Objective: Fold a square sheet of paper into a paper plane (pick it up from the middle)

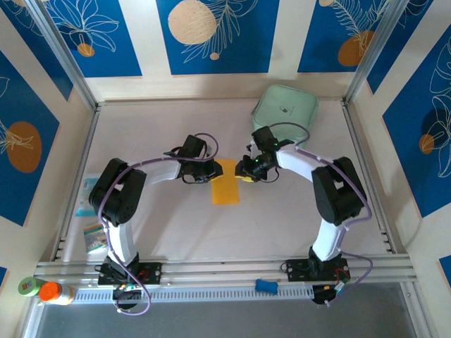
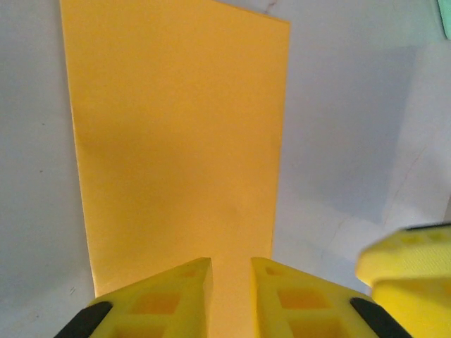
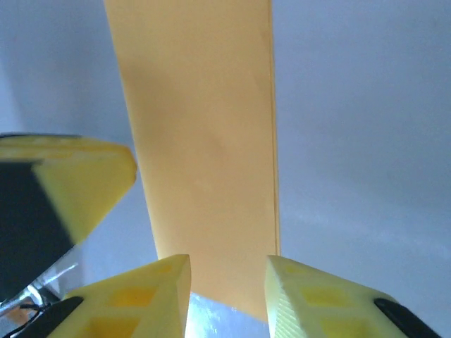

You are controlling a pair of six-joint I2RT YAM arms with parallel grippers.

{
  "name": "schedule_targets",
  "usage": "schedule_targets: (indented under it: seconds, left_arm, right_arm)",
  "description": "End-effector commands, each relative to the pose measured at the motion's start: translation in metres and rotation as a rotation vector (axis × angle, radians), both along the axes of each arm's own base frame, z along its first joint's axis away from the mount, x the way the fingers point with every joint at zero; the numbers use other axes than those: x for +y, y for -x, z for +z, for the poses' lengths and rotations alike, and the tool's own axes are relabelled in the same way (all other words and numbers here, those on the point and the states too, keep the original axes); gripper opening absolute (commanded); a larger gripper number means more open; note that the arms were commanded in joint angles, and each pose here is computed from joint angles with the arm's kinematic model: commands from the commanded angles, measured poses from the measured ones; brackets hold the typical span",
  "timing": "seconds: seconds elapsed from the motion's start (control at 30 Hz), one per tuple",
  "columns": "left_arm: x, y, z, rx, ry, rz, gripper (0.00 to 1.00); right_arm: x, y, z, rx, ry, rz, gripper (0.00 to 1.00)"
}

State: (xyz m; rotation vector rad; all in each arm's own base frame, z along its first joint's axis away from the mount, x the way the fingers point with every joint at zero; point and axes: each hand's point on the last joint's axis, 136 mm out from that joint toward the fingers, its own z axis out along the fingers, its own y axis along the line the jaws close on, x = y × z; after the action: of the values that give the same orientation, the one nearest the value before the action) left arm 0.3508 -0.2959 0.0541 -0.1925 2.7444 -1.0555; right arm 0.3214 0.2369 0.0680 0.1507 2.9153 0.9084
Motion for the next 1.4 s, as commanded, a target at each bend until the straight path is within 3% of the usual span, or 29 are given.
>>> schedule_targets:
  seconds: [0.0,0.2,0.53,0.83,1.37]
  left_arm:
    - [0.000,-0.001,-0.001,0.005,0.020,0.017,0.21]
    - [0.003,-0.003,-0.010,0.020,-0.001,0.038,0.21]
    - [0.004,0.001,-0.032,0.052,-0.019,0.031,0.21]
    - [0.015,0.010,-0.051,0.096,-0.064,0.065,0.21]
    - [0.017,0.012,-0.055,0.109,-0.074,0.075,0.21]
  right_arm:
    - [-0.010,0.018,-0.005,0.079,-0.012,-0.105,0.37]
    - [-0.012,0.040,-0.009,0.139,-0.027,-0.155,0.46]
    - [0.002,0.054,-0.029,0.198,-0.020,-0.119,0.47]
    - [0.007,0.059,-0.039,0.228,-0.010,-0.098,0.35]
    - [0.019,0.068,-0.045,0.254,-0.023,-0.054,0.28]
